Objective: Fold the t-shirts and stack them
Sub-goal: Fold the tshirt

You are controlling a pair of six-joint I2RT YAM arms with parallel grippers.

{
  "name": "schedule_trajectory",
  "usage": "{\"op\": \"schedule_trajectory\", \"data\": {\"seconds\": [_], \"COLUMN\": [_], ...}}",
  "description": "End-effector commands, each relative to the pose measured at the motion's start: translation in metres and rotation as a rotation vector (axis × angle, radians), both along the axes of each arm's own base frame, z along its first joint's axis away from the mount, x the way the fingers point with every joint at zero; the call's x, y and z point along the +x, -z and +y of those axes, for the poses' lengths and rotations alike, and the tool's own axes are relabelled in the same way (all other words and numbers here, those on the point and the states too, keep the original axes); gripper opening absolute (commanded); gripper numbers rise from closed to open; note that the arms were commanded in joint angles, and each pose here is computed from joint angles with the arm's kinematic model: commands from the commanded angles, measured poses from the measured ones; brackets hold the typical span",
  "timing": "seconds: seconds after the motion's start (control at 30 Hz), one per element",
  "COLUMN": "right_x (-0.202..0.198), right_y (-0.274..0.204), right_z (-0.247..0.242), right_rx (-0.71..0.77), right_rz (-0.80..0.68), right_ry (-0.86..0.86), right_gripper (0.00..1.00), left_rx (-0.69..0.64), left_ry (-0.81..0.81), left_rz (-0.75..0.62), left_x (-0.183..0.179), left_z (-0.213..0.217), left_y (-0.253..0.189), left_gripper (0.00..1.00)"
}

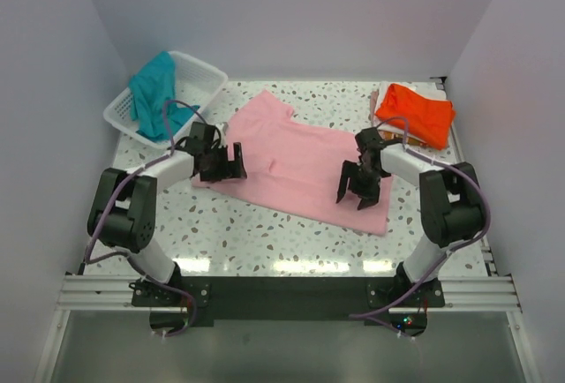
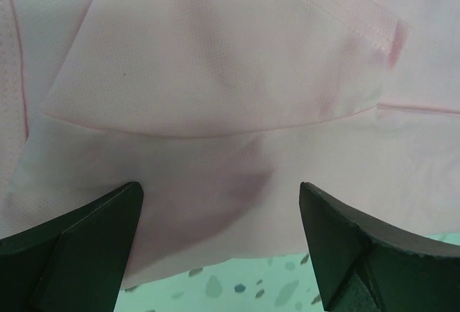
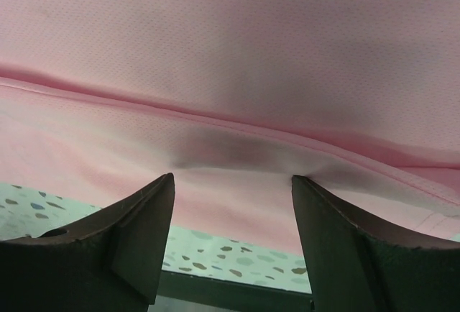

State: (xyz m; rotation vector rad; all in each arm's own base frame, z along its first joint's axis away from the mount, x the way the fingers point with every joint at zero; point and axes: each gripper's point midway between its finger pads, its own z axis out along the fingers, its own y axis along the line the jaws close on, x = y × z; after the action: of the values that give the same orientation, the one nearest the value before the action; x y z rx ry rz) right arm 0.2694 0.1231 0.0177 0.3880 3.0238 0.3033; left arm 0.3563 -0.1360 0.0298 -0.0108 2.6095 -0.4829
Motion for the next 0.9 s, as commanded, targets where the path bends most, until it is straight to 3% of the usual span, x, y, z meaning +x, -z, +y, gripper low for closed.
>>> {"op": "schedule_trajectory", "data": {"seconds": [0.0,0.2,0.33,0.53,0.87], "right_x": [-0.062,-0.095,-0.083,-0.033,0.025], "right_y": [0.010,0.000,-0.029,-0.069,-0.037], "right_z": [-0.012,-0.010,-0.010,-0.001,0.017], "right_rx": [-0.017,0.036,0.043,0.058,0.079], "right_rz": [0.182,0.212,0.124,-0.025,-0.067], "right_ry": [-0.026,-0.018,-0.043,-0.077,-0.095], "right_gripper": [0.70,0.70,0.71,0.71,0.71], "left_rx": [0.022,-0.022,-0.045,-0.042,-0.026], "left_ry": [-0.049,-0.061,-0.089,-0.084,0.035], "left_rz": [0.096,0.078,0.055,-0.109,-0.118], "left_x": [-0.048,-0.094,-0.103,-0.051,0.019], "left_z": [0.009,-0.001,-0.001,-0.008,-0.037], "left_y": [0.012,-0.009,-0.033,-0.088,-0.063], "left_gripper": [0.96,0.96,0.96,0.98,0.99]}}
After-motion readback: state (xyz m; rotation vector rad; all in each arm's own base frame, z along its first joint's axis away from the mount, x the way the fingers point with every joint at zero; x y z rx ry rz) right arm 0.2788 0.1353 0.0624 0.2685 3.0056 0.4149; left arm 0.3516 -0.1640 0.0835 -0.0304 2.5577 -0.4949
